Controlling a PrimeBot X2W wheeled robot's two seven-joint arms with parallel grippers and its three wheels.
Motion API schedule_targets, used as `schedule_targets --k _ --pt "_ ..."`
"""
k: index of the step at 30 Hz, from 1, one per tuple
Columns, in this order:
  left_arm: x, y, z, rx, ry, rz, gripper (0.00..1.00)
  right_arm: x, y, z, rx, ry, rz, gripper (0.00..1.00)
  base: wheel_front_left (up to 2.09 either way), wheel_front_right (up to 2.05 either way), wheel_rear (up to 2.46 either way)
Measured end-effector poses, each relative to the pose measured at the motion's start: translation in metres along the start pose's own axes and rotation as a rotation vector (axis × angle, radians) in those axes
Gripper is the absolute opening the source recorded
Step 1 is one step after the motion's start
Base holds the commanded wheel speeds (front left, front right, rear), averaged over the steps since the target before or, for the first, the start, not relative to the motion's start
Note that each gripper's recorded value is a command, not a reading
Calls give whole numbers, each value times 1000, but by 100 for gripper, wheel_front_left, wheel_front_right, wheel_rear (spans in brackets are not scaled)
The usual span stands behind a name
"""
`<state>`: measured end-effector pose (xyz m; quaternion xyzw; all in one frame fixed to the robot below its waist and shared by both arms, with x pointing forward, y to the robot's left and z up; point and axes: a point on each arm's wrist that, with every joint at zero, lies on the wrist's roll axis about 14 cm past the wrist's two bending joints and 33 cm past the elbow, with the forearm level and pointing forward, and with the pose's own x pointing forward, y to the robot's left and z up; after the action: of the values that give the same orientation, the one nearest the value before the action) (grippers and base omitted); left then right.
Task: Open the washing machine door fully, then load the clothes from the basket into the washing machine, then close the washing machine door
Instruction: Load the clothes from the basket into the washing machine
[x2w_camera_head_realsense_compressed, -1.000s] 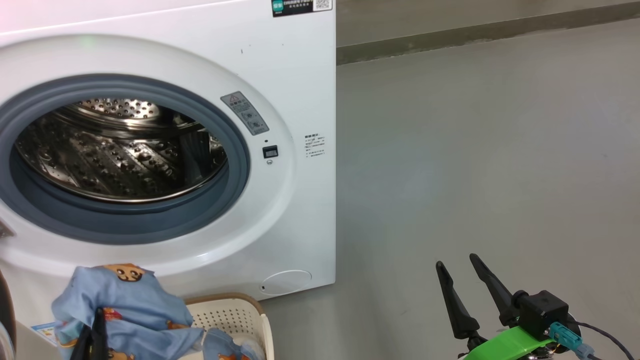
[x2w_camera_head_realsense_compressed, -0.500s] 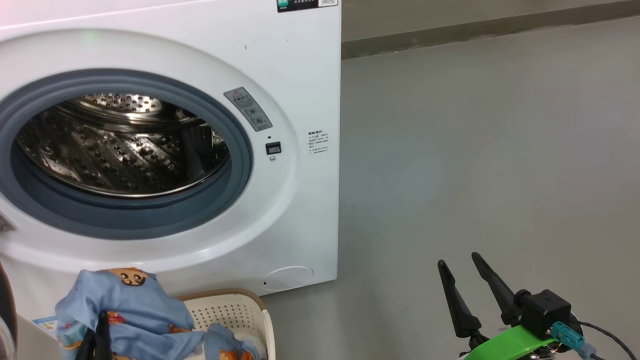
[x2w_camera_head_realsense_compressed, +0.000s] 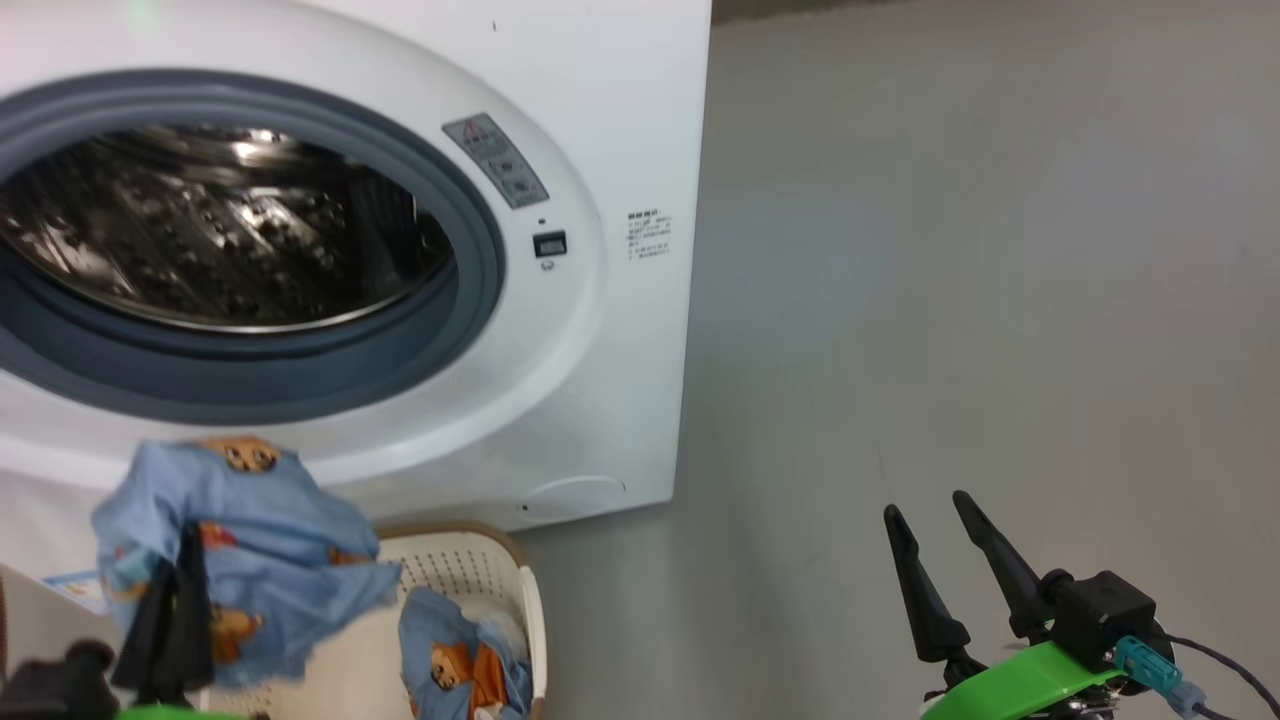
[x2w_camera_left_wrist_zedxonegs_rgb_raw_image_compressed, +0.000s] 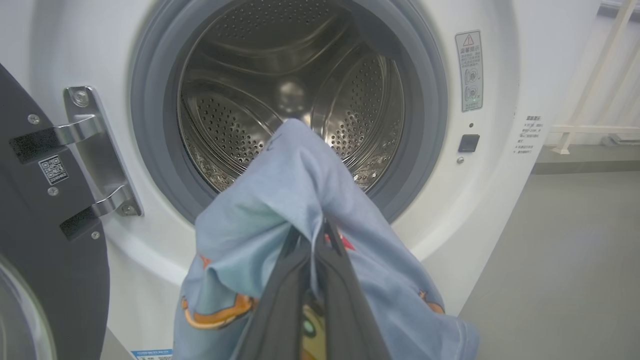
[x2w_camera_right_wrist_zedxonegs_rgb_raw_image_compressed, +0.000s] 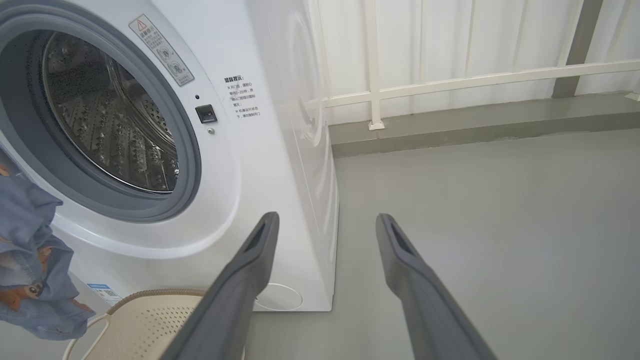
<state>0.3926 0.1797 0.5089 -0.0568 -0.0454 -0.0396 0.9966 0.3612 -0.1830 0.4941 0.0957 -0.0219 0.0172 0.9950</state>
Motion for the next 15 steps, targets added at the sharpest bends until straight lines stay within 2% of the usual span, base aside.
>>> schedule_targets --k 15 --pt "102 -2 -18 9 -5 -85 0 39 -3 -27 2 64 4 100 0 0 0"
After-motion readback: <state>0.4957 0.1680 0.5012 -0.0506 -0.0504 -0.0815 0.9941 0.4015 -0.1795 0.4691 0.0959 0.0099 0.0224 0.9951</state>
